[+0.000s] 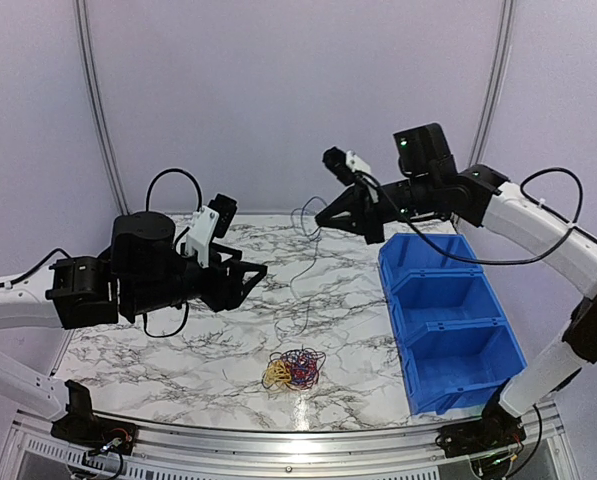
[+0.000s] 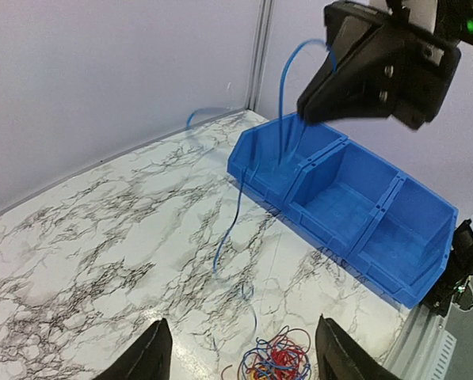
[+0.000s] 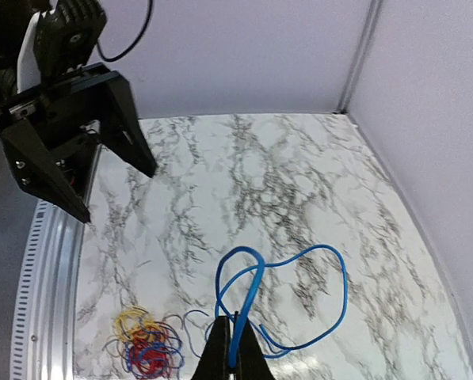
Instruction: Untangle the cables
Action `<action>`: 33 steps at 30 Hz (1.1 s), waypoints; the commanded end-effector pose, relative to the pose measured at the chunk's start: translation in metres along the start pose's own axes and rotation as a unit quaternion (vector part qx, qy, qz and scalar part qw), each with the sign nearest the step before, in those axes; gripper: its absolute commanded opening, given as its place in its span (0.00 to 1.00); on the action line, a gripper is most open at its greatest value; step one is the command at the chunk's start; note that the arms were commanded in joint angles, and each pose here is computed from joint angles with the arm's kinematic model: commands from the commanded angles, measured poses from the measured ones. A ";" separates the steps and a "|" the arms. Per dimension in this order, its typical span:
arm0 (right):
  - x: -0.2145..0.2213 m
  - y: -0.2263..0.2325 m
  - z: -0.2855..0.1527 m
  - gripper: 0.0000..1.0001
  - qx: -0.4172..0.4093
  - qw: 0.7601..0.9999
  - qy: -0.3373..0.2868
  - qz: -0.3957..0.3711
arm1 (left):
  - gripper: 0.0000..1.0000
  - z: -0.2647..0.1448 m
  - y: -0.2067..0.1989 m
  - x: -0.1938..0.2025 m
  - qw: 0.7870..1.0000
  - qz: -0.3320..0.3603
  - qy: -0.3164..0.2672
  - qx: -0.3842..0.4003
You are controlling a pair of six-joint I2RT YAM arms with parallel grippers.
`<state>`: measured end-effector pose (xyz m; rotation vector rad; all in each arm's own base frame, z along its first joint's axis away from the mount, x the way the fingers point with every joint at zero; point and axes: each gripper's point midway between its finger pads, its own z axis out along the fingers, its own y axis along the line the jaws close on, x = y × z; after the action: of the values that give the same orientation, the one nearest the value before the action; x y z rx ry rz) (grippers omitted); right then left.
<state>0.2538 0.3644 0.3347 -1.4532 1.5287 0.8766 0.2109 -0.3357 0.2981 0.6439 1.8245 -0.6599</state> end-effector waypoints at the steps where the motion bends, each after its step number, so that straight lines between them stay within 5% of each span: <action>1: -0.003 -0.044 -0.058 0.00 0.104 0.994 -0.018 -0.009 | 0.67 -0.008 0.019 -0.003 0.999 0.013 -0.024 -0.043; 13: 0.044 -0.140 -0.196 0.00 0.318 0.947 -0.015 0.052 | 0.82 -0.004 0.050 -0.009 0.988 0.062 -0.062 -0.131; 23: 0.156 -0.163 -0.214 0.00 0.358 0.921 0.067 0.139 | 0.82 0.004 0.055 0.018 0.989 0.049 -0.035 -0.138; 28: 0.214 -0.168 -0.212 0.61 0.374 0.892 0.153 0.201 | 0.82 0.013 0.058 0.042 0.990 0.010 -0.007 -0.141; 33: 0.188 -0.153 -0.227 0.67 0.406 0.889 0.135 0.164 | 0.82 0.022 0.058 0.071 0.991 -0.024 0.017 -0.134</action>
<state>0.3977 0.0745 0.2286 -0.7387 2.1301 0.2398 0.2435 -0.3018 0.2426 0.4899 1.8545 -0.3876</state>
